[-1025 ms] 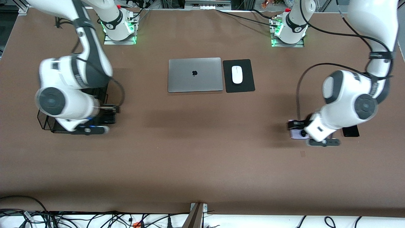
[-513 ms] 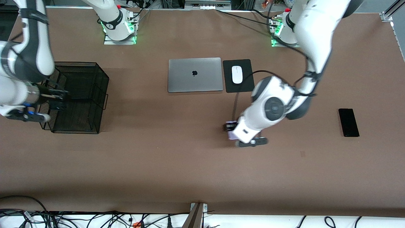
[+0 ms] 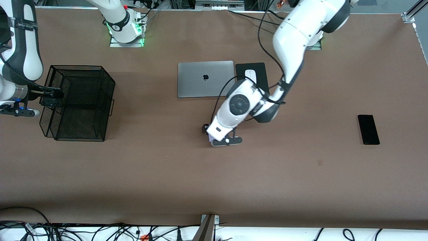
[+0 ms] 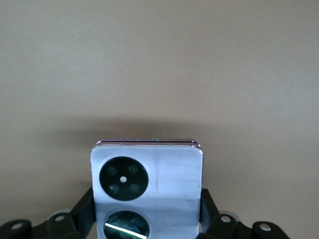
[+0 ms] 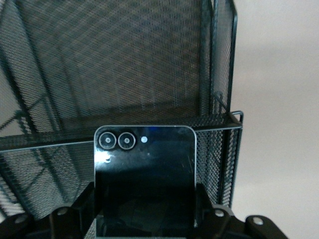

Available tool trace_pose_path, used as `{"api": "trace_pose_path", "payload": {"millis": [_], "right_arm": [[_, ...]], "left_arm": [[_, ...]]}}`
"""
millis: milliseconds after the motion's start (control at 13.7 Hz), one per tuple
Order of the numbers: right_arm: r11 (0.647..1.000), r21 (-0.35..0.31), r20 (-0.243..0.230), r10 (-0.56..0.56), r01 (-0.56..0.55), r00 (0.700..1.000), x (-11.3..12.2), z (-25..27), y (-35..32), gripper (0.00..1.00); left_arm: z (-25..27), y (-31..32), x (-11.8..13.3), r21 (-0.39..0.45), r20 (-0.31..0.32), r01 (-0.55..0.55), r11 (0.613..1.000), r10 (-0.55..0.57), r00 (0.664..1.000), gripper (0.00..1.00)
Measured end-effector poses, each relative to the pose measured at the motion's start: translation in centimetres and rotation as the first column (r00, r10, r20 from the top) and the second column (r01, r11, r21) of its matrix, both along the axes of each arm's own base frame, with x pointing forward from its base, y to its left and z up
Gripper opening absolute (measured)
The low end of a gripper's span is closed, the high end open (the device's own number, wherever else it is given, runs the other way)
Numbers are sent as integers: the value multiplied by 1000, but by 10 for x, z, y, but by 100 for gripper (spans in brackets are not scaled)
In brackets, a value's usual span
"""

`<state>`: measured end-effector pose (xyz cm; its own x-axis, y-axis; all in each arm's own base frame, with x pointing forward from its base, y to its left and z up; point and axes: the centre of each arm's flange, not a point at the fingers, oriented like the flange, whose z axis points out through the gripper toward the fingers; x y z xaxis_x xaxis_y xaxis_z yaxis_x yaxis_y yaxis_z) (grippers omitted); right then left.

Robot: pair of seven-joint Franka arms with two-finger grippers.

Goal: Place phones with both arms
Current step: 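Open the right gripper in the organizer while the left gripper releases the white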

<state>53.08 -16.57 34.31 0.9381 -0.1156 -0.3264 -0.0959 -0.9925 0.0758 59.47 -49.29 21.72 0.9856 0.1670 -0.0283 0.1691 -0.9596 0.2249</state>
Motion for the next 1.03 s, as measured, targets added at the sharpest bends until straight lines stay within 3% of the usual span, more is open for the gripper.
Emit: {"api": "trace_pose_path", "payload": {"millis": [220, 879, 1025], "right_arm": [[1000, 14, 7, -3, 3, 1000, -9, -3, 1, 80], [998, 47, -30, -34, 35, 999, -36, -11, -14, 80], [998, 49, -36, -34, 36, 999, -41, -18, -15, 80]], "left_arm": [[-16, -25, -20, 12, 14, 6, 1000, -7, 1000, 84], [-40, -29, -27, 31, -14, -30, 999, 31, 999, 84], [-39, -26, -22, 58, 20, -40, 998, 39, 999, 99]]}}
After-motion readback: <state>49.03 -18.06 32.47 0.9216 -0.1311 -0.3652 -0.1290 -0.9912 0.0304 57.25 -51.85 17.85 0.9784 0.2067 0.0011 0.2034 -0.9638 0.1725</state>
